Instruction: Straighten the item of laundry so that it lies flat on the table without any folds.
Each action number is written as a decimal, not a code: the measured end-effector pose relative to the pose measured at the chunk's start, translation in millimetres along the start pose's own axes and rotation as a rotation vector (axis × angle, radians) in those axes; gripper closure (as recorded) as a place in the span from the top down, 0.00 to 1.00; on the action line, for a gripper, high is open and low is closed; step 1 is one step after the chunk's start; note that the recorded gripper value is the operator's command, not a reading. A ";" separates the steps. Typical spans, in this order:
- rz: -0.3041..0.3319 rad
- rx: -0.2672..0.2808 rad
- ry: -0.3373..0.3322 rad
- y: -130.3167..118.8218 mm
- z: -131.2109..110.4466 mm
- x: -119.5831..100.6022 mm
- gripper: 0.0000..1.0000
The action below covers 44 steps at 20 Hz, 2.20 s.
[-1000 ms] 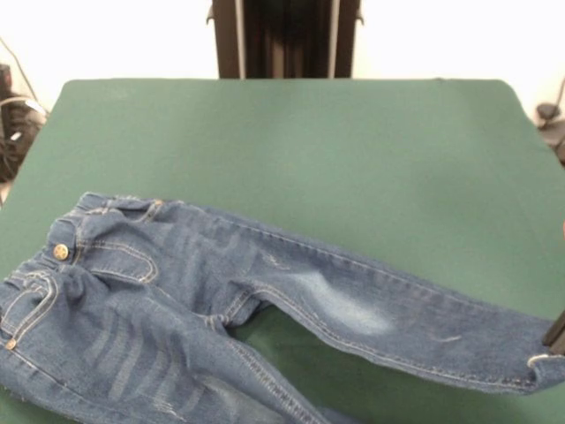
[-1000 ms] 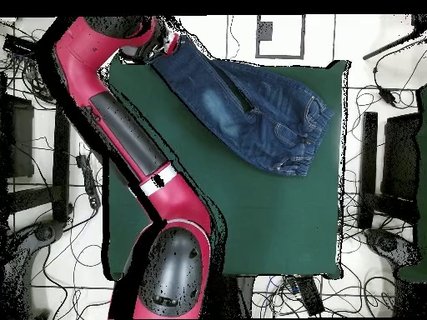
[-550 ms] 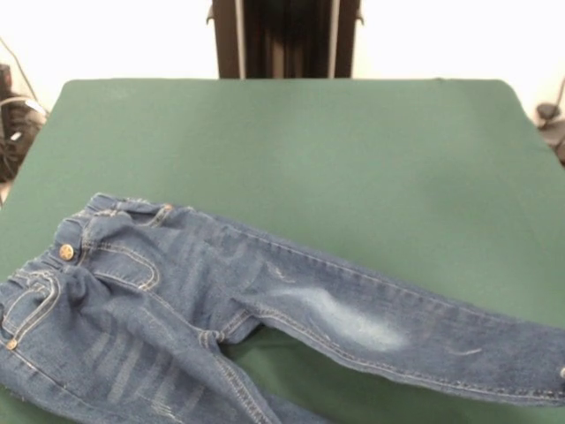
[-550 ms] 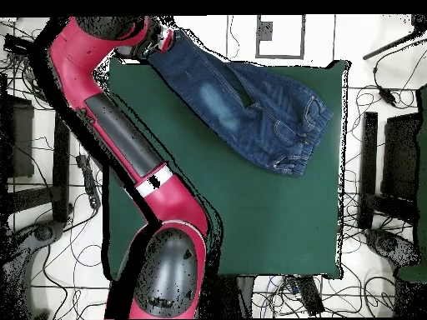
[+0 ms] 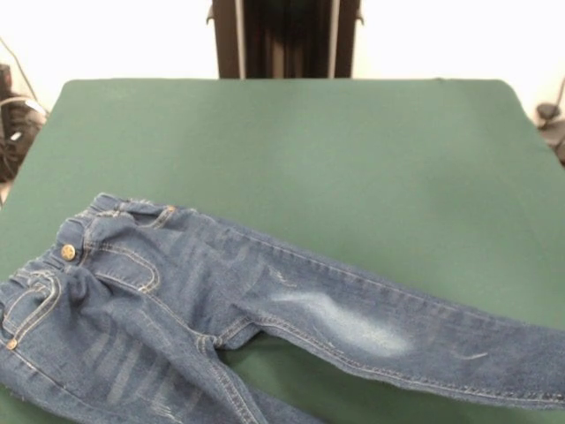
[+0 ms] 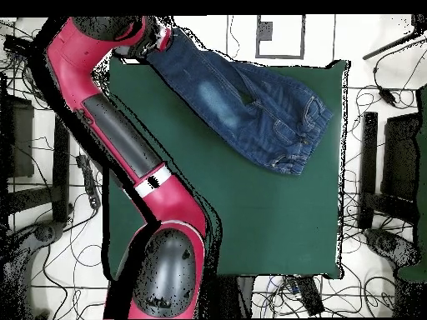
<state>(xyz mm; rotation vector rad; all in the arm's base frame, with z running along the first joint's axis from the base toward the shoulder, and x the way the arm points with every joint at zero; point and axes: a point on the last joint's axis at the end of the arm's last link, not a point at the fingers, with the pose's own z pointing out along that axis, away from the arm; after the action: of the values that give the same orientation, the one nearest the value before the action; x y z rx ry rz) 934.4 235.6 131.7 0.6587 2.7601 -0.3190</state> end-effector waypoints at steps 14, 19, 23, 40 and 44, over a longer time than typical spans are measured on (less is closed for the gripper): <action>-0.002 0.015 -0.006 -3.7 3.7 -0.8 0.00; -0.003 0.015 -0.012 -5.0 5.8 -1.9 0.00; -0.003 0.012 -0.014 -4.7 5.9 -2.2 0.00; -0.003 0.009 -0.015 -4.3 5.9 -2.4 0.00; -0.003 0.006 -0.018 -4.0 5.9 -2.9 0.00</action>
<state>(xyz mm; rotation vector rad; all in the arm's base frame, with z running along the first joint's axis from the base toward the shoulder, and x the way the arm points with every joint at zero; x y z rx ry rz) 936.3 229.4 127.7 0.6504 2.7445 -0.3317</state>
